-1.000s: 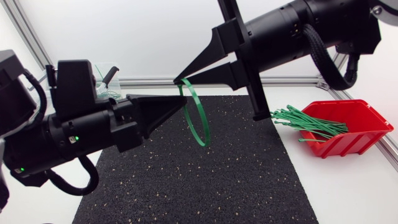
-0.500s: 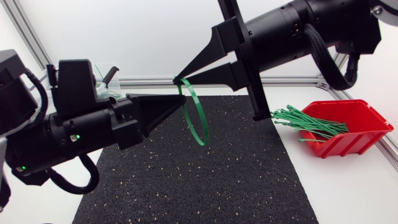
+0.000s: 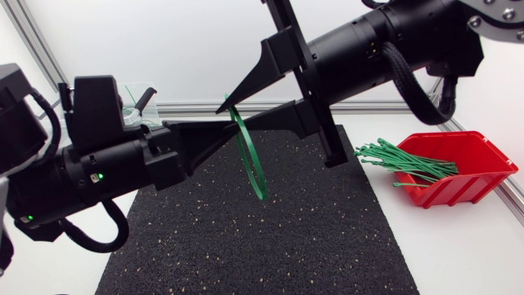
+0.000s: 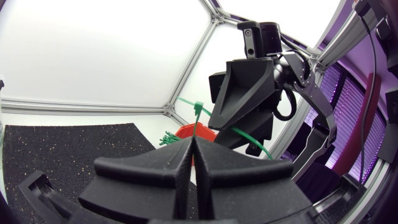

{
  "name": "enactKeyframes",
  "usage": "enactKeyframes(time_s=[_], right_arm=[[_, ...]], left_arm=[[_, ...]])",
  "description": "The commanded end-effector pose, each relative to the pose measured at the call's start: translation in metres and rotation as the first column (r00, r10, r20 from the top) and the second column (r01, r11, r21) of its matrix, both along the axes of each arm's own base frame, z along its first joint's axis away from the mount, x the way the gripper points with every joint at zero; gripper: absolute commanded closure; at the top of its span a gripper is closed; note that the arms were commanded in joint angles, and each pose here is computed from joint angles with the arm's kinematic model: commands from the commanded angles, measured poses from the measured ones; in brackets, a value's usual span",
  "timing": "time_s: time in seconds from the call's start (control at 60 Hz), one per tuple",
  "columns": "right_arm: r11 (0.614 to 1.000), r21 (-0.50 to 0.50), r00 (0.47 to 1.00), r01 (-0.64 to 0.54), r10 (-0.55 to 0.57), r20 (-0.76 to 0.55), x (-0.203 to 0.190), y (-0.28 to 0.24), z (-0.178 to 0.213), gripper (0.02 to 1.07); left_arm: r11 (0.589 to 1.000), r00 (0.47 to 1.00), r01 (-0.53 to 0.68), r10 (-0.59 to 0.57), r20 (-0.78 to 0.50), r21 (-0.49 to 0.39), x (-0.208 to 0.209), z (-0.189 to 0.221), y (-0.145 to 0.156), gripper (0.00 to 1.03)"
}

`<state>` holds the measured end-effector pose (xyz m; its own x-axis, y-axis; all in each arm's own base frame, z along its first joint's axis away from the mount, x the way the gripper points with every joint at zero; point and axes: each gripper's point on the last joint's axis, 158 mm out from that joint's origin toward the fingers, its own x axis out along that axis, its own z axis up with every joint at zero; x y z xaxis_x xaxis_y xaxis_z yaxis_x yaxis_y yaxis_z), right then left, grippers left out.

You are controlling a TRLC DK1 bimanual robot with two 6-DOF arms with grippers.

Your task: Take a green cable tie from the red box, thread the tail through the head to close it, then place it in the transparent bin on the left.

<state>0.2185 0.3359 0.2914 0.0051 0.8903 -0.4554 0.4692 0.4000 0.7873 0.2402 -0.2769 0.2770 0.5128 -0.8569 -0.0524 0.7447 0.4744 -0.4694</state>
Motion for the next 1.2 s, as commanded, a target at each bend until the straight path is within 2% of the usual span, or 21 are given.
enactKeyframes(time_s=[0.0, 0.05, 0.083, 0.883, 1.183], right_arm=[[1.0, -0.015, 0.999, -0.007, 0.007, -0.044, -0.003, 0.004, -0.007, 0.73], [1.0, -0.014, 0.999, -0.011, 0.01, -0.04, -0.003, 0.004, -0.007, 0.64], [1.0, -0.011, 0.999, -0.015, 0.015, -0.04, -0.004, 0.004, -0.007, 0.62], [1.0, 0.013, 1.0, -0.017, 0.017, -0.024, -0.009, -0.003, 0.006, 0.62], [0.996, 0.041, 0.994, -0.078, 0.081, -0.069, -0.017, -0.011, 0.008, 0.62]], left_arm=[[1.0, 0.999, 0.005, -0.005, 0.041, -0.013, -0.001, 0.009, 0.001, 1.0], [1.0, 0.999, 0.005, -0.005, 0.041, -0.013, -0.001, 0.009, 0.001, 1.0], [1.0, 0.999, 0.006, -0.005, 0.043, -0.014, -0.001, 0.009, 0.002, 1.0], [0.999, 0.999, 0.04, -0.04, 0.013, 0.001, -0.001, 0.005, -0.002, 1.0], [0.991, 0.991, 0.131, -0.132, -0.038, -0.018, -0.01, 0.007, 0.0, 1.0]])
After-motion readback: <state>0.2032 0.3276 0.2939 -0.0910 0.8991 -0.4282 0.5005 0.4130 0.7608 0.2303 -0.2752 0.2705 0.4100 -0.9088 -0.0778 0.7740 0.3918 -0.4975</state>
